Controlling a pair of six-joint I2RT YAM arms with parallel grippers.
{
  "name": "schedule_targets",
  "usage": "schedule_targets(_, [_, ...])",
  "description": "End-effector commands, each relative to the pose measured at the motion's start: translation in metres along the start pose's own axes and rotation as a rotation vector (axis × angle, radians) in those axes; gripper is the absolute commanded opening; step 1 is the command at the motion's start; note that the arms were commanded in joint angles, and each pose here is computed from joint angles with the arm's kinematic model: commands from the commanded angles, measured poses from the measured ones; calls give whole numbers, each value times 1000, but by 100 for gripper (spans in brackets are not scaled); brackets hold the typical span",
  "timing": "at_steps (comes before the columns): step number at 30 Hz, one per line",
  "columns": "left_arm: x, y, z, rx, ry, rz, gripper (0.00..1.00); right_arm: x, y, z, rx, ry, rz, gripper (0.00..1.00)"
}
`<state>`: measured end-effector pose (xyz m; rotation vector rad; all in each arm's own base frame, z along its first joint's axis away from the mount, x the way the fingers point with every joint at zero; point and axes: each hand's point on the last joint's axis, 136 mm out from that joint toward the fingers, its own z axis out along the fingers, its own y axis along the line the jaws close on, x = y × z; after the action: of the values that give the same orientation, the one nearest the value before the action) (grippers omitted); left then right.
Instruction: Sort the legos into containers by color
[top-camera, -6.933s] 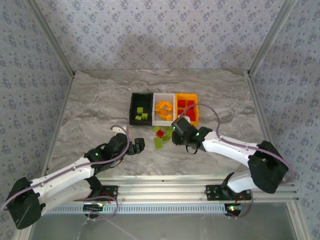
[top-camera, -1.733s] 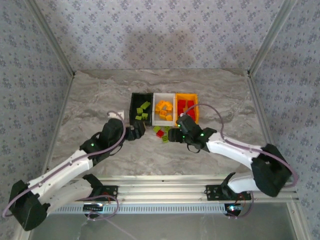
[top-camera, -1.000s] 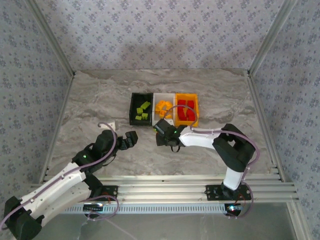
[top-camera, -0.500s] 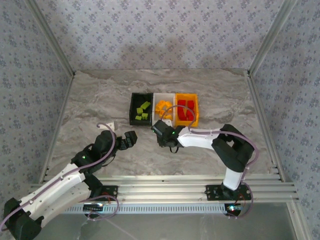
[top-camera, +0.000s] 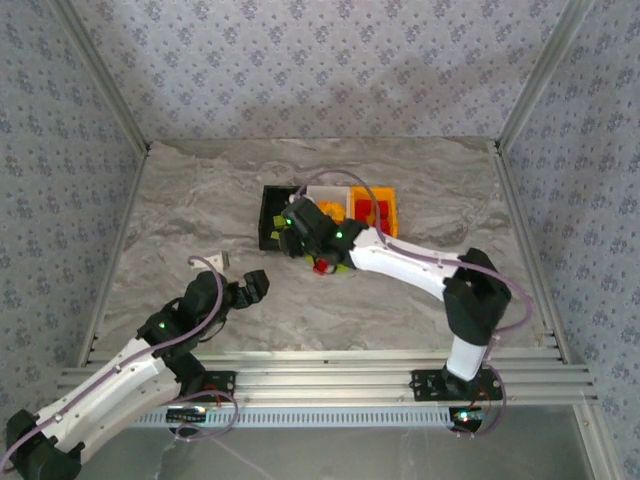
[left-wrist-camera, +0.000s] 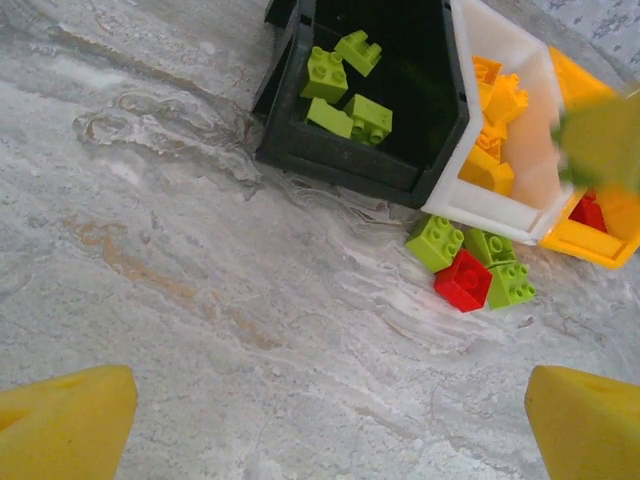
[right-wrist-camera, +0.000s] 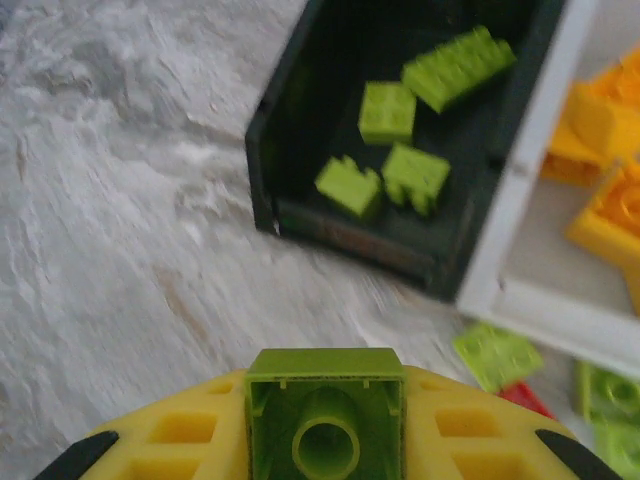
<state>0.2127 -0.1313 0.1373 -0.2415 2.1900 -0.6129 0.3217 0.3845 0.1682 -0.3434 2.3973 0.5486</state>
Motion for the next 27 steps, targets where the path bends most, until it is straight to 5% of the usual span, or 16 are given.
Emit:
schedule_targets(1, [5,4,-2,-3,6,-19,100,-4,-15,39,41,70,-15,28])
schedule_targets(10, [8,7,-5,-2,14,-31,100,-48,-23,101,37,57,40,33])
schedule_targets(13, [8,8,-6,0,15,-29,100,-62,-25,103,22,27,62,47])
schedule_targets(17, [9,7,-7,4,18,-30,100,-80,-18,85,-1,-21,58,60])
schedule_targets(27, [1,-3,-9,37,3,-25,99,-74,-4,-9,-55,-138,27,64])
